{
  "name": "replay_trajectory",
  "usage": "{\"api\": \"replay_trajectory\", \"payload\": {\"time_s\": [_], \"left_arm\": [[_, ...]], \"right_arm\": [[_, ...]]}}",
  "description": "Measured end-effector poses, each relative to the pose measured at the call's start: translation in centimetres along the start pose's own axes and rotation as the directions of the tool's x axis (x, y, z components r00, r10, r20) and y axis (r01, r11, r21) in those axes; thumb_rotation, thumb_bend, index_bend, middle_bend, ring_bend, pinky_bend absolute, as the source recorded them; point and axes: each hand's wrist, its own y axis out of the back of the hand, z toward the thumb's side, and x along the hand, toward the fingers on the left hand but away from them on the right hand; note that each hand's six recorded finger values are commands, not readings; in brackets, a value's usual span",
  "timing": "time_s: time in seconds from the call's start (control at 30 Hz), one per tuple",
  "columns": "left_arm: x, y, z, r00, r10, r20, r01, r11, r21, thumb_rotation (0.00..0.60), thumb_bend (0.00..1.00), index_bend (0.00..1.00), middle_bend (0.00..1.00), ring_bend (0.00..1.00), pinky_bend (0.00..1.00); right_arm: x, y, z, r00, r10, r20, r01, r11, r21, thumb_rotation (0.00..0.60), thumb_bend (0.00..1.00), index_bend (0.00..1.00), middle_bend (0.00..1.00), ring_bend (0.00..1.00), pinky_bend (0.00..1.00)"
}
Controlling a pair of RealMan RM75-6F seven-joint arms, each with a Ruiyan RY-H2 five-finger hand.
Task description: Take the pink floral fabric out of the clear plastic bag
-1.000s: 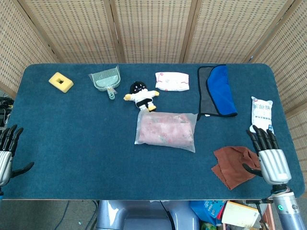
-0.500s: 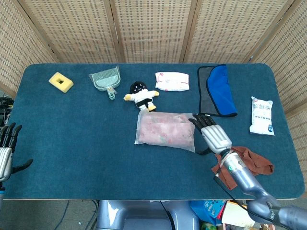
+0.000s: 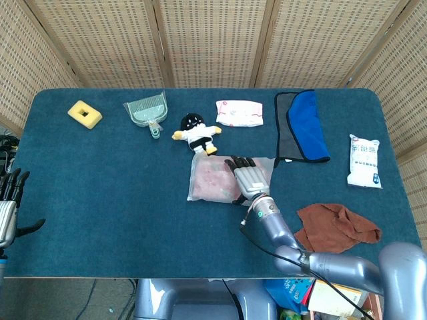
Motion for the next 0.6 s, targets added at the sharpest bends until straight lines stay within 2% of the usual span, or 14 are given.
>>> {"api": "replay_trajectory", "payload": {"time_s": [0.13, 0.3, 0.4, 0.43, 0.5, 0.53, 0.6], "left_arm": [[0.2, -0.1, -0.2, 1.0, -0.006, -0.007, 0.006, 1.0, -0.002, 0.6, 0.07, 0.0, 0.0, 0.0, 0.0], [0.4, -0.2, -0.2, 1.0, -0.012, -0.012, 0.012, 1.0, -0.001, 0.6, 0.07, 0.0, 0.0, 0.0, 0.0], [0.4, -0.3, -0.2, 1.0, -0.015, -0.012, 0.015, 1.0, 0.0, 0.6, 0.07, 0.0, 0.0, 0.0, 0.0], [0.4, -0.3, -0.2, 1.0, -0.016, -0.012, 0.016, 1.0, 0.001, 0.6, 0.07, 0.0, 0.0, 0.0, 0.0], [0.4, -0.3, -0.2, 1.0, -0.017, -0.011, 0.017, 1.0, 0.001, 0.6, 0.07, 0.0, 0.0, 0.0, 0.0], [0.4, -0.4, -0.2, 1.0, -0.018, -0.01, 0.018, 1.0, 0.002, 0.6, 0.07, 0.0, 0.0, 0.0, 0.0], [0.4, -0.4, -0.1, 1.0, -0.02, -0.008, 0.02, 1.0, 0.004, 0.6, 0.07, 0.0, 0.0, 0.0, 0.0]], "right_arm": [[-1.1, -0.7, 1.0, 1.0, 0.009, 0.019, -0.01, 0.999, 0.034, 0.6, 0.0, 0.0, 0.0, 0.0, 0.0], [-1.6, -1.5, 0.9, 0.998, 0.028, 0.053, -0.033, 0.996, 0.083, 0.6, 0.0, 0.0, 0.0, 0.0, 0.01], [-1.9, -1.8, 0.3, 0.997, 0.022, 0.073, -0.032, 0.99, 0.14, 0.6, 0.0, 0.0, 0.09, 0.1, 0.24], [-1.9, -1.8, 0.1, 0.997, 0.017, 0.079, -0.03, 0.987, 0.155, 0.6, 0.0, 0.01, 0.15, 0.2, 0.37], [-2.0, -1.9, -0.3, 0.996, 0.004, 0.089, -0.02, 0.983, 0.181, 0.6, 0.01, 0.08, 0.25, 0.33, 0.53], [-2.0, -1.9, -0.4, 0.996, 0.001, 0.089, -0.018, 0.983, 0.184, 0.6, 0.07, 0.17, 0.31, 0.4, 0.61], [-2.1, -1.9, -0.4, 0.997, -0.001, 0.083, -0.014, 0.983, 0.185, 0.6, 0.27, 0.34, 0.43, 0.5, 0.72]]}}
